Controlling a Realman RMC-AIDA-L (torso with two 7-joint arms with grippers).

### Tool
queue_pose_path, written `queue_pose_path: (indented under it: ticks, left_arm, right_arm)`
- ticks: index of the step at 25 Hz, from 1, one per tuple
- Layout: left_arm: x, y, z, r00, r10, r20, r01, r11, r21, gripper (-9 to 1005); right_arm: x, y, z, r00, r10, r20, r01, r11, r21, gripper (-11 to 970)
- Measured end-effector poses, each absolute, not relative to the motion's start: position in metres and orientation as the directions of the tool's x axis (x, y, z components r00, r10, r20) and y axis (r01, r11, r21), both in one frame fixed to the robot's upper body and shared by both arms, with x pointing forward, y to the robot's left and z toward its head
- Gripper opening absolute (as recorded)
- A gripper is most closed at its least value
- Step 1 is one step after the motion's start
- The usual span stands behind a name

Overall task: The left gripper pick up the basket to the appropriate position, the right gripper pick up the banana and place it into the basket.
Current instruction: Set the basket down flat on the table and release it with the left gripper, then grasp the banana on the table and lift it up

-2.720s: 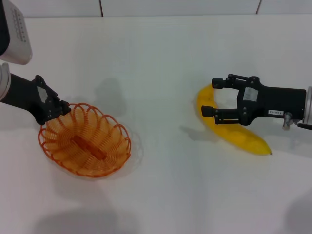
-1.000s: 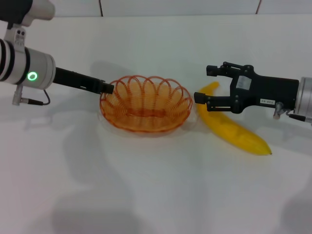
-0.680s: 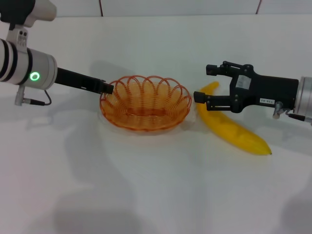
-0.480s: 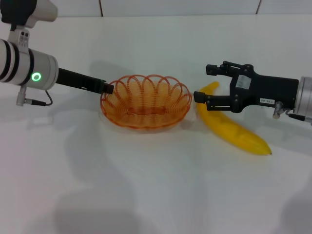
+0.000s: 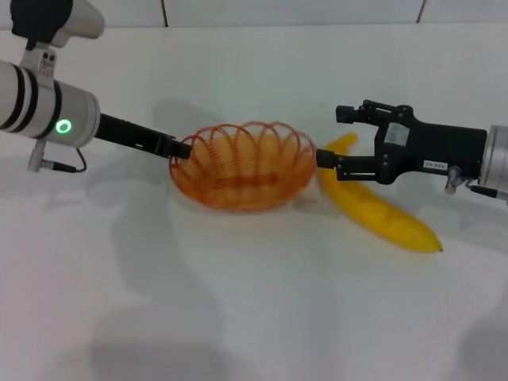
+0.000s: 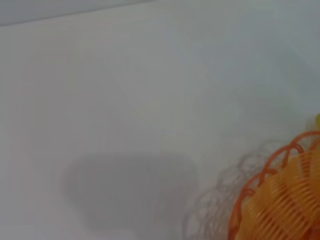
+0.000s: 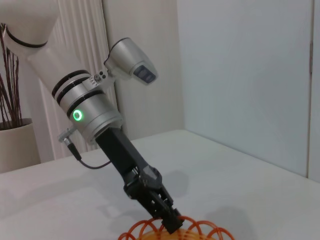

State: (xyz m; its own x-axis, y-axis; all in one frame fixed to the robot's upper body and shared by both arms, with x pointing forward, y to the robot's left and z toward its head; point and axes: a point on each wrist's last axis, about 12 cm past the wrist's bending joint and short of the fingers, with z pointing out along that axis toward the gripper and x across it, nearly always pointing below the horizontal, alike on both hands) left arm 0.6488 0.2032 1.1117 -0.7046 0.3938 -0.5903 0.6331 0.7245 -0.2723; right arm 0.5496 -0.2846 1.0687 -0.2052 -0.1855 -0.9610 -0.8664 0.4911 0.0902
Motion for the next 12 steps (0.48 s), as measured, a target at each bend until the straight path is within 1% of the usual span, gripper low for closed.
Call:
queue_pose_path:
  ticks: [7,12]
  left_arm:
    - [0.653,0.206,1.121,-0.683,0.378,-0.625,0.638,0.725,-0.259,310]
    - [0.653,0.219,1.134,-0.648,0.344,-0.680,0.641,0.728,-0.243,458]
  right_arm:
    - [0.546,-0.290,1.067,-0.218,-0.186,-0.958,-0.859,0.503,0.097,885]
    - [0.544,-0.293,1.065,-0.225,-0.186,-0.957,-0.855,0.509,0.102,885]
